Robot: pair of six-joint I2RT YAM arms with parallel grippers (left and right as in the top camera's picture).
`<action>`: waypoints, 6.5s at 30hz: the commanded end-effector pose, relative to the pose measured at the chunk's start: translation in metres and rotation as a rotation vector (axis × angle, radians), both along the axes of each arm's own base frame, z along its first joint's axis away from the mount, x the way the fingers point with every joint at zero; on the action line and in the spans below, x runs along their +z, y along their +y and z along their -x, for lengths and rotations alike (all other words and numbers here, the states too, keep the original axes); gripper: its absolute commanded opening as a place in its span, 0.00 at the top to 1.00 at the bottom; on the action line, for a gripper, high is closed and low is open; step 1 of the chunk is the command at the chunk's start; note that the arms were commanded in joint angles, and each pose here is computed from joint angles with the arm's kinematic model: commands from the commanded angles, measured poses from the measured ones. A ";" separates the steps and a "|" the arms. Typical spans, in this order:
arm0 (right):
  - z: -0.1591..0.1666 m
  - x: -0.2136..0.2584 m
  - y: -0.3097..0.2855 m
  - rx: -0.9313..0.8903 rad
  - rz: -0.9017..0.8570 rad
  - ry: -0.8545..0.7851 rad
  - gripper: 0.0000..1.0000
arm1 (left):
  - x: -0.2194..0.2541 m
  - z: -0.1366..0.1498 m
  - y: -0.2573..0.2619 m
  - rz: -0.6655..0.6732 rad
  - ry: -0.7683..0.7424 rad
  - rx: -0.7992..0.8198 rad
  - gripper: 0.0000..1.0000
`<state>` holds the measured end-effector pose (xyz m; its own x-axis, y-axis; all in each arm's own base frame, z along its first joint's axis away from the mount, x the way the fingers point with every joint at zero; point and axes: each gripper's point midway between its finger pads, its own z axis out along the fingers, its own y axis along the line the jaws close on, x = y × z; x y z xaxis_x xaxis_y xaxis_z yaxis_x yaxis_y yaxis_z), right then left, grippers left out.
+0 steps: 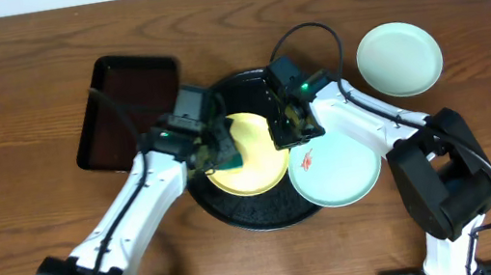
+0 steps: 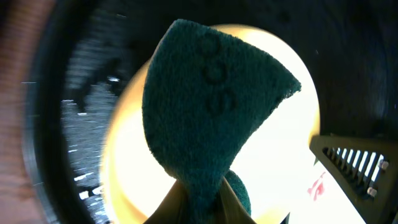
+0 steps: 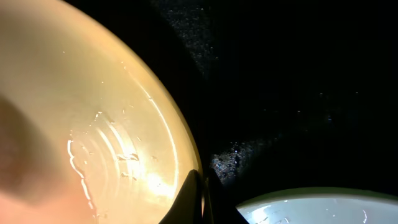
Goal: Clean dirty plates on tray and stack at the side
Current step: 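Scrub the yellow plate with the sponge while the right gripper holds it, then lift the sponge with the left gripper toward the black tray, then bring the sponge back onto the yellow plate with the left gripper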
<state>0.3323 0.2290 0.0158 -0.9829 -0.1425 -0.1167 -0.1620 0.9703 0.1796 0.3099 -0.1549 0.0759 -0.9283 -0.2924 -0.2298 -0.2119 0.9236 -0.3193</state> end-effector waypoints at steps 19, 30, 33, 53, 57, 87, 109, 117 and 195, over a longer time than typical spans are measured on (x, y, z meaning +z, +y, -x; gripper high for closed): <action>-0.014 0.029 0.007 0.055 0.153 -0.139 0.99 | -0.074 -0.003 -0.020 -0.069 0.120 -0.039 0.93; -0.007 0.022 0.002 0.057 0.169 -0.118 0.99 | -0.067 0.003 0.048 -0.320 0.139 0.077 0.93; -0.006 0.020 0.001 0.057 0.171 -0.115 0.99 | -0.053 0.001 0.065 -0.344 0.117 0.120 0.92; -0.006 0.020 0.006 0.049 0.143 -0.110 0.99 | -0.007 -0.005 -0.005 0.026 0.032 0.035 0.92; -0.006 0.020 0.006 0.049 0.143 -0.110 0.99 | -0.023 -0.002 -0.023 0.022 0.055 0.007 0.92; -0.004 0.020 0.005 0.062 0.150 -0.103 0.99 | -0.003 0.004 0.123 -0.475 0.024 0.312 0.93; -0.022 0.084 0.045 0.224 -0.018 -0.212 0.83 | 0.070 0.014 0.168 -0.150 -0.104 0.331 0.93; -0.012 0.040 0.063 0.238 -0.058 -0.107 0.66 | 0.062 0.012 0.141 -0.007 -0.061 0.266 0.93; -0.004 -0.014 0.028 0.157 0.121 0.017 0.99 | -0.093 0.005 0.083 -0.403 0.186 0.110 0.93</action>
<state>0.3335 0.2703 0.0085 -0.9472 -0.3081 -0.0887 -0.3177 0.9394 0.1291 0.3018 -0.1386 0.0073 -0.9554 -0.2901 -0.0548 -0.2732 0.9391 -0.2083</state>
